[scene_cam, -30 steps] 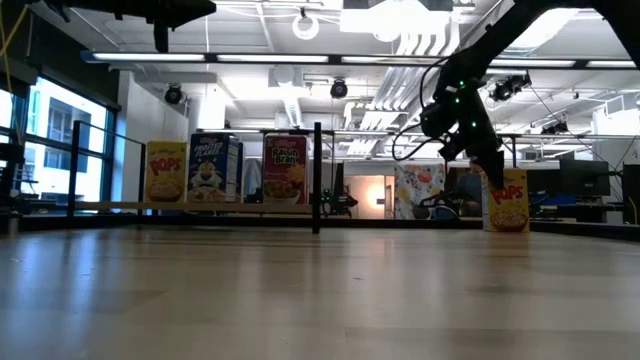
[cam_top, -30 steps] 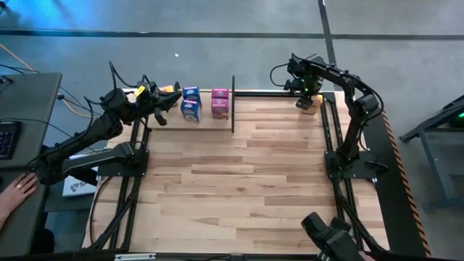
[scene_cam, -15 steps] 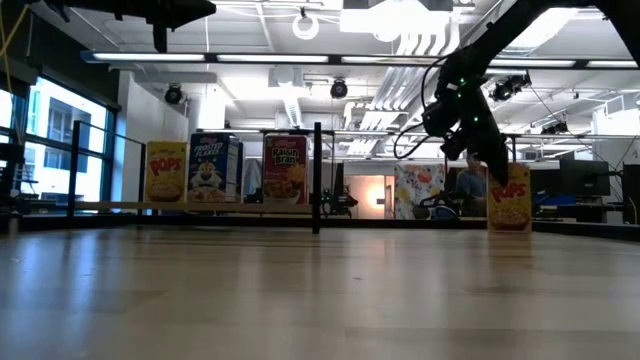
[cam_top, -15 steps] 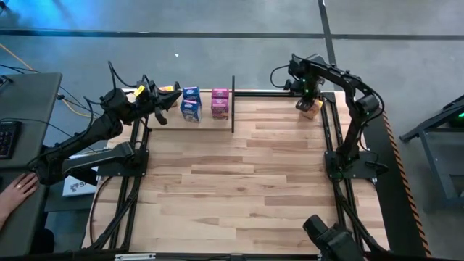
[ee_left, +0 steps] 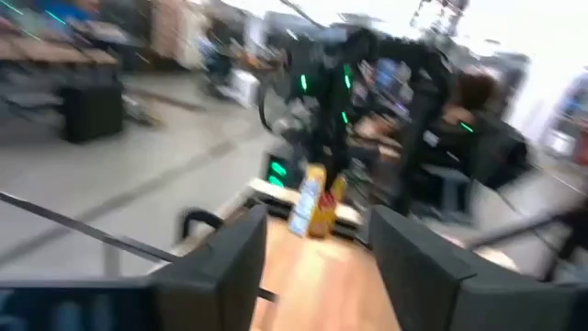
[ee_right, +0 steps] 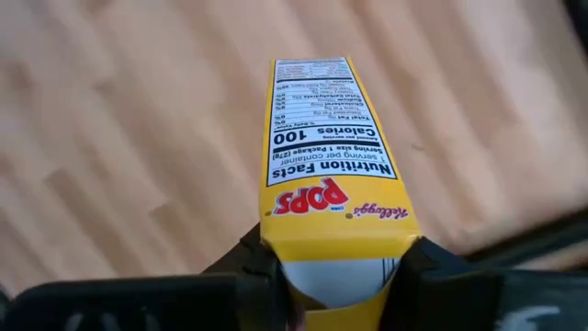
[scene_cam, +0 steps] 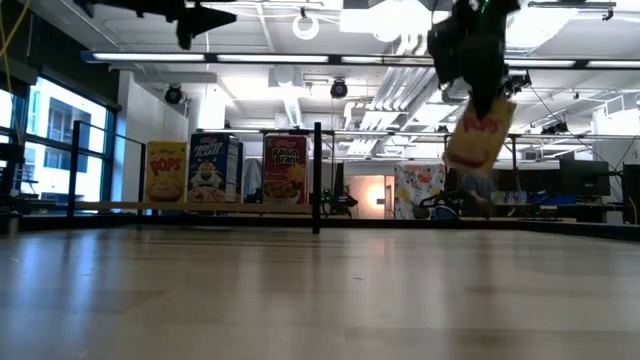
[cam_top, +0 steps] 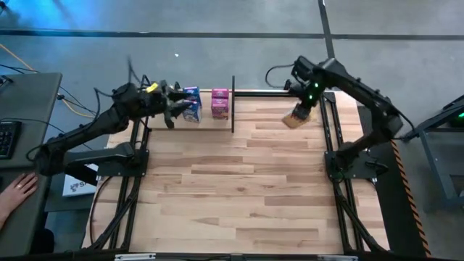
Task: Stack cereal on shelf
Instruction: Align the yellow cereal box on the shelf
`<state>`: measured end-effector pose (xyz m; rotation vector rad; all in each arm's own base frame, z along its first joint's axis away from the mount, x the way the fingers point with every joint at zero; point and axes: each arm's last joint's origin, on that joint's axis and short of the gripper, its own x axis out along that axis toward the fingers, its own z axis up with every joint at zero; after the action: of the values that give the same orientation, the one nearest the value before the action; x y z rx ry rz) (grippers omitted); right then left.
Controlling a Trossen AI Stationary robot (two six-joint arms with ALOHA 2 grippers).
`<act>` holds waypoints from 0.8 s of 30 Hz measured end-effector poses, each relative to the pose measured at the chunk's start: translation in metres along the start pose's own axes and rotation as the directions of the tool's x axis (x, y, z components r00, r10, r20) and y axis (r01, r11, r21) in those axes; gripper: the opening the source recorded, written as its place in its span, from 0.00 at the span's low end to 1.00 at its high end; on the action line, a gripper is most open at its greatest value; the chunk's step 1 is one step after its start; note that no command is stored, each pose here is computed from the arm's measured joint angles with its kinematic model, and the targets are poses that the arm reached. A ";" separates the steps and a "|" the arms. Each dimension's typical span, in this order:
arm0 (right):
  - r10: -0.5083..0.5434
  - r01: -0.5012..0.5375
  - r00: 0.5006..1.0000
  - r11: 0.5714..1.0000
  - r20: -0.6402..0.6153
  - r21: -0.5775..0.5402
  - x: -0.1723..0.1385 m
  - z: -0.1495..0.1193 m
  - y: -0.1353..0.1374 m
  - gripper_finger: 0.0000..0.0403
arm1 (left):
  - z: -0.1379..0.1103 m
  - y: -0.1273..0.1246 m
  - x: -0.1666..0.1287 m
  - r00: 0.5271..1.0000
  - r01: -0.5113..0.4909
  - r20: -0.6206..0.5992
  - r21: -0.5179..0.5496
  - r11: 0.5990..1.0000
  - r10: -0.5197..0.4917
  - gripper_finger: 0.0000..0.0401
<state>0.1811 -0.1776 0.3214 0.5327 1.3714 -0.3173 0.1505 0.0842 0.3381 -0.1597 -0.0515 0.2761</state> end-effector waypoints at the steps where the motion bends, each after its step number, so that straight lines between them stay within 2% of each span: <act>1: 0.010 -0.010 1.000 1.000 0.013 -0.022 -0.003 -0.002 0.014 0.21 | 0.001 -0.002 0.005 0.999 0.032 -0.033 -0.008 0.999 -0.032 0.49; 4: 0.046 -0.043 0.998 0.996 0.032 -0.084 -0.007 -0.008 0.053 0.22 | -0.003 -0.013 0.022 0.977 0.136 -0.161 -0.049 0.990 -0.142 0.55; 9: 0.110 -0.098 0.992 0.980 0.056 -0.175 0.000 -0.010 0.116 0.22 | -0.023 -0.041 0.046 0.903 0.280 -0.317 -0.080 0.957 -0.291 0.62; 14: 0.222 -0.164 0.955 0.947 0.195 -0.277 0.005 -0.003 0.168 0.22 | -0.057 -0.069 0.073 0.853 0.291 -0.430 -0.078 0.953 -0.296 0.63; 19: 0.316 -0.223 0.902 0.925 0.295 -0.307 0.008 0.005 0.199 0.22 | -0.081 -0.094 0.098 0.847 0.332 -0.421 -0.061 0.941 -0.326 0.64; 24: 0.319 -0.228 0.910 0.918 0.264 -0.323 0.023 0.009 0.215 0.22 | -0.095 -0.107 0.117 0.856 0.357 -0.361 -0.103 0.928 -0.369 0.64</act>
<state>0.3027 0.0008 0.3369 0.4072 0.9945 0.0328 0.2981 0.0002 0.2655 -0.2296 0.2940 -0.1391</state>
